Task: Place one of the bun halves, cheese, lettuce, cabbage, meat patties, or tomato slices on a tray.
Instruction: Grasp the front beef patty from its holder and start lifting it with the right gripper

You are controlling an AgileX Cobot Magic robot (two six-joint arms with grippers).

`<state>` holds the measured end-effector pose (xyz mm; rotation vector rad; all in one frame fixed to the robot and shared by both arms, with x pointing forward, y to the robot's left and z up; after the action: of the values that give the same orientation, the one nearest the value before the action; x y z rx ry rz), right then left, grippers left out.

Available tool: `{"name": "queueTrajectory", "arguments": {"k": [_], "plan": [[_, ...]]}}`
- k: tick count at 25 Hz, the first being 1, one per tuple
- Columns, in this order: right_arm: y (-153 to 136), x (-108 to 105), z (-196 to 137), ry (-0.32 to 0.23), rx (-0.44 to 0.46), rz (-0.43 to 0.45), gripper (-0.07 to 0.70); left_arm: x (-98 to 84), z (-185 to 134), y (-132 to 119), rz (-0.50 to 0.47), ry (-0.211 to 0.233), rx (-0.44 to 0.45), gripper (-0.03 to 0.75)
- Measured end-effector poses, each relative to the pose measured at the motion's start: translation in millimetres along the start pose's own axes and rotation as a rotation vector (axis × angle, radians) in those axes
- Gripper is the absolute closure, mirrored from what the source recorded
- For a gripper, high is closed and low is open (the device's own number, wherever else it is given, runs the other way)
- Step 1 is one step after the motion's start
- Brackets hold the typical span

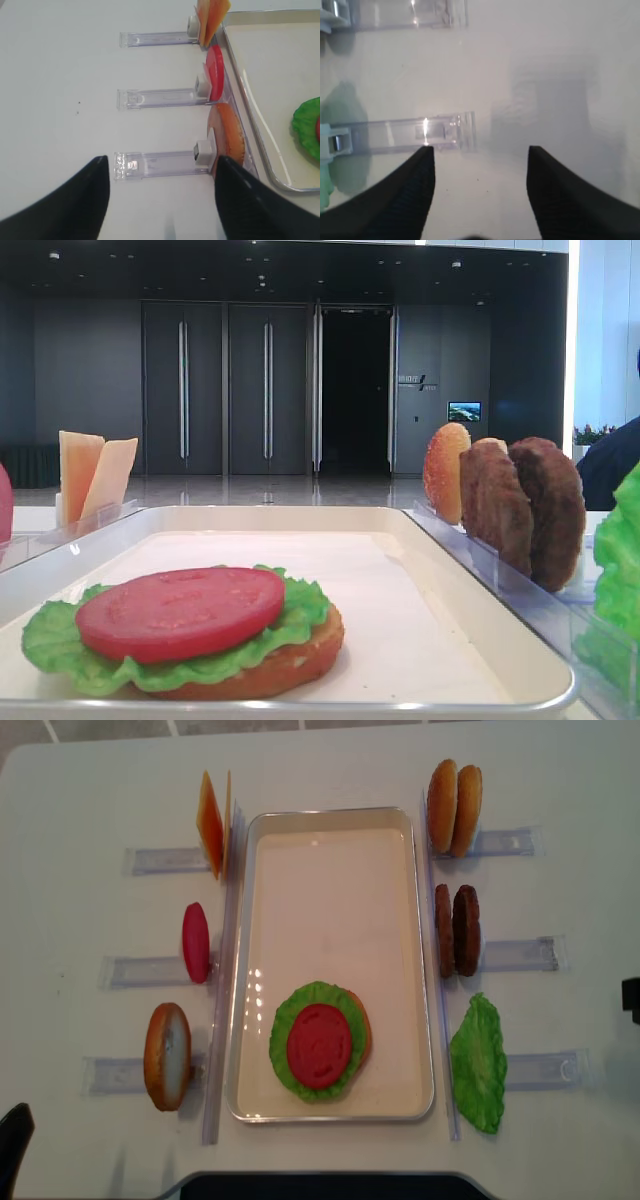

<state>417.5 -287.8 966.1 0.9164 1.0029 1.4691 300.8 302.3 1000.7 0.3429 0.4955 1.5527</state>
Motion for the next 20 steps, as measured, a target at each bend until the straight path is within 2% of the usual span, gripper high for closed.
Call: {"name": "queueTrajectory", "arguments": {"k": [8, 16, 20], "plan": [[3, -7, 65, 0.011, 0.031, 0.002, 0.213, 0.1, 0, 0, 0.001, 0.000, 0.001, 0.263], [-6, -12, 108, 0.040, 0.121, 0.012, 0.213, 0.1, 0, 0, 0.001, 0.000, 0.001, 0.283], [-8, -15, 126, 0.052, 0.119, 0.009, 0.213, 0.2, 0, 0, 0.001, 0.000, 0.001, 0.283]]}}
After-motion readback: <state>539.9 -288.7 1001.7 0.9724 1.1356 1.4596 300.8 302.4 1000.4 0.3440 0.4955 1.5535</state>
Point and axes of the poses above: a point on each arm's last joint axis where the gripper is mounted, y pointing back along that axis away from the gripper, x along the wrist's bending axis when the last joint is at zero, z = x × y, the point moved 8 cm from there along -y, pointing out along that axis toward the gripper, and after that the axes turned 7 degrees about y, right-handed, at the moved point
